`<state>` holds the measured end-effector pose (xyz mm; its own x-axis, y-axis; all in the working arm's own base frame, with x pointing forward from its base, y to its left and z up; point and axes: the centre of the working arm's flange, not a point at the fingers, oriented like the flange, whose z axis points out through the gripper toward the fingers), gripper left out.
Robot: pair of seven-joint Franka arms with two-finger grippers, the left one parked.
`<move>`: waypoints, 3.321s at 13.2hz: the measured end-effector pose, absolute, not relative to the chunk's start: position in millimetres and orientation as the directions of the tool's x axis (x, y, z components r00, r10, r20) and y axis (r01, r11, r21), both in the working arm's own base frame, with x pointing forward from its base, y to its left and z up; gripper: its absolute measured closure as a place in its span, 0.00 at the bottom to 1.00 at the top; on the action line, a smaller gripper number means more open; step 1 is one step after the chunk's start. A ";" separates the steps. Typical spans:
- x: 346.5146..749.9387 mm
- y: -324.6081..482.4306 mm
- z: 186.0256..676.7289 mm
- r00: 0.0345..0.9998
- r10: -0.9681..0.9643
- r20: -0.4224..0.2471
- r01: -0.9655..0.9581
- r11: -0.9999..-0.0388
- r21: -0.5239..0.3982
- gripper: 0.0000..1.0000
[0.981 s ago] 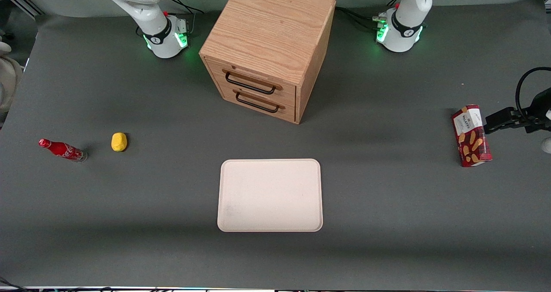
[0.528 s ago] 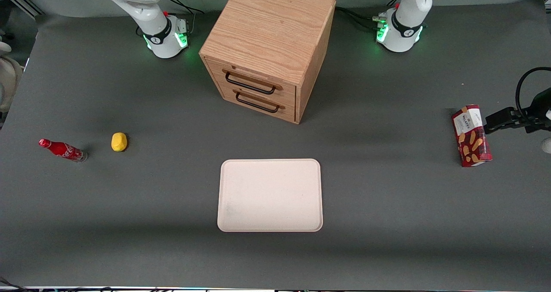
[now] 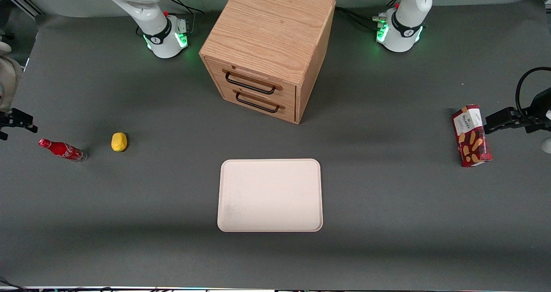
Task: Place coke bottle on tray
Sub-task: 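Lower the right gripper and close it around the red bottle's cap end, then lift the red bottle and carry it over the white tray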
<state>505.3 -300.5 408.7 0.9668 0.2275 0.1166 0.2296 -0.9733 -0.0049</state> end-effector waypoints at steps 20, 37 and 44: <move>508.0 -314.3 327.4 0.972 0.210 0.110 0.214 -0.976 -0.031 0.38; 529.7 -275.9 585.5 0.940 0.341 0.020 0.342 -0.938 -0.059 0.68; 516.3 -213.9 702.8 0.957 0.290 -0.008 0.289 -0.957 -0.010 0.68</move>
